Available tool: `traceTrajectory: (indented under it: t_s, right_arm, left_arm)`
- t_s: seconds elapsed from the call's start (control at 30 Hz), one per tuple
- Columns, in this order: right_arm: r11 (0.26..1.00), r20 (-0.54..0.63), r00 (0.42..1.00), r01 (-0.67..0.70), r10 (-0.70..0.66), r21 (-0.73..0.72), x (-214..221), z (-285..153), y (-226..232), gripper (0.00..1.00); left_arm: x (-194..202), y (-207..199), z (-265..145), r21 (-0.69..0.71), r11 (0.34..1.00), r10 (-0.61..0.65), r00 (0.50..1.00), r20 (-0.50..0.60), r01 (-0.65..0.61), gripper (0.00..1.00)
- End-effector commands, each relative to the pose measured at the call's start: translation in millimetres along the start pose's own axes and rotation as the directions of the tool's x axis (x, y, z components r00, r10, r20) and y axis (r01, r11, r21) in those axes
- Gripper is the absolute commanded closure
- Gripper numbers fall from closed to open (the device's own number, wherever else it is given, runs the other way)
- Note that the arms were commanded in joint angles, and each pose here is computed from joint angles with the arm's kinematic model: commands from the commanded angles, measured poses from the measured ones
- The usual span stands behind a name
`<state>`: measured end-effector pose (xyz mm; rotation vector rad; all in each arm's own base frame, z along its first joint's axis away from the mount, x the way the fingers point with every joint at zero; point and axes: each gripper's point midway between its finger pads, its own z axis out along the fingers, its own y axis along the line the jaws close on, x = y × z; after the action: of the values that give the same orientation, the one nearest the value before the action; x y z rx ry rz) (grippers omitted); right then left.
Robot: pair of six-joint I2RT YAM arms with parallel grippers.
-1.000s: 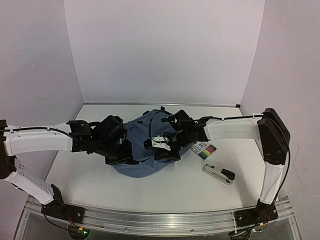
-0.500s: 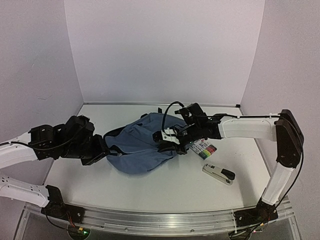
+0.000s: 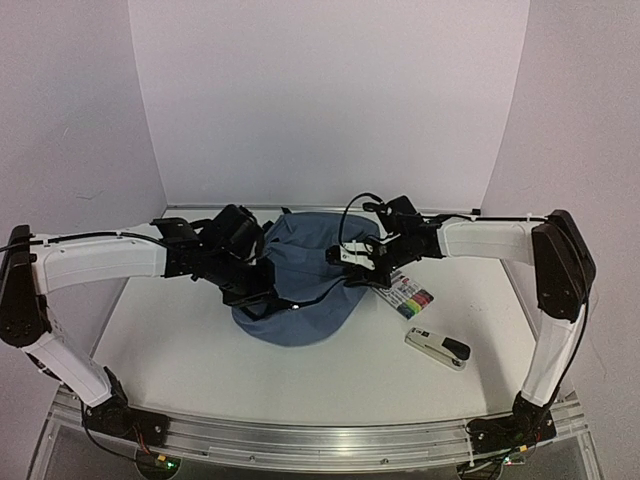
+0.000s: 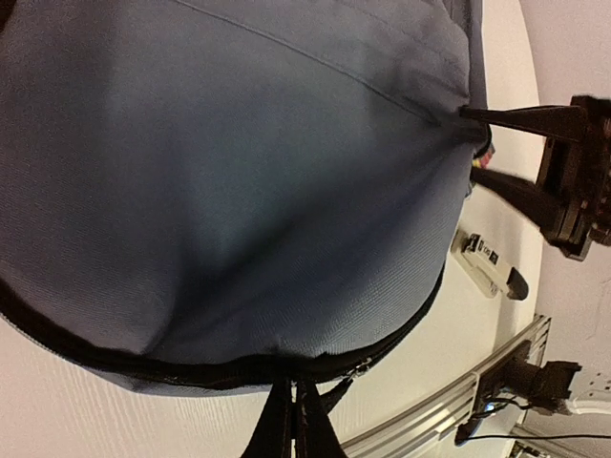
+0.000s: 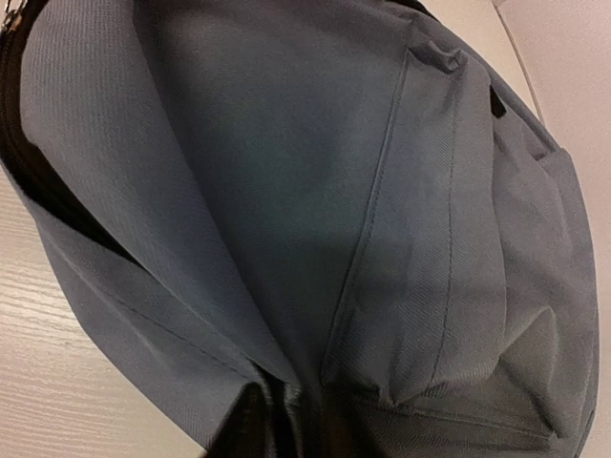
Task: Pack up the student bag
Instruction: Zip the student bag at the center of the board.
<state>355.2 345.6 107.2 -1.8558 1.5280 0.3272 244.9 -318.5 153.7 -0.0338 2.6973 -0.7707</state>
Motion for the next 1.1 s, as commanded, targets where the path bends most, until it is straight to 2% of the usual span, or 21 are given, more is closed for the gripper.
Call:
traceTrajectory:
  t_s: [0.0, 0.17, 0.3, 0.53, 0.73, 0.8, 0.93, 1.07]
  right_arm:
    - [1.000, 0.119, 0.993, -0.008, 0.005, 0.029, -45.4, -41.1, 1.5, 0.35]
    - [0.999, 0.186, 0.982, -0.012, 0.020, -0.043, -97.8, -43.2, 41.6, 0.34]
    - [0.997, 0.203, 0.978, -0.045, 0.057, -0.061, -121.7, -31.3, 45.2, 0.36]
    - [0.989, 0.175, 0.980, -0.069, 0.092, -0.134, -124.3, -2.6, 73.5, 0.47]
    - [0.991, 0.086, 0.993, -0.071, 0.081, -0.110, -99.8, 34.2, 84.9, 0.53]
    - [0.994, 0.049, 0.996, -0.071, 0.076, -0.079, -91.8, 42.0, 79.5, 0.62]
    - [0.998, 0.017, 0.998, -0.062, 0.062, -0.018, -83.6, 31.4, 70.9, 0.99]
    - [0.998, 0.000, 0.998, -0.063, 0.063, 0.023, -64.5, 3.3, 66.8, 1.00]
  left_arm:
    - [-34.9, -19.4, -29.0, 0.154, 0.988, 0.008, 0.997, 0.074, -0.019, 1.00]
    - [-33.8, -41.2, -7.4, 0.207, 0.977, 0.056, 0.998, -0.012, -0.053, 1.00]
    - [-32.9, -48.8, 3.8, 0.237, 0.970, 0.071, 0.997, -0.039, -0.060, 1.00]
    - [-40.1, -48.3, 4.7, 0.252, 0.967, 0.051, 0.998, -0.030, -0.042, 1.00]
    - [-40.3, -47.9, -1.1, 0.266, 0.963, 0.044, 0.999, -0.021, -0.036, 1.00]
    - [-39.0, -45.8, -3.4, 0.261, 0.965, 0.039, 0.999, -0.024, -0.032, 1.00]
    - [-35.8, -27.5, -9.8, 0.207, 0.978, 0.003, 1.000, -0.017, 0.001, 1.00]
    - [-41.8, 12.7, -23.7, 0.092, 0.993, -0.072, 0.997, 0.038, 0.069, 1.00]
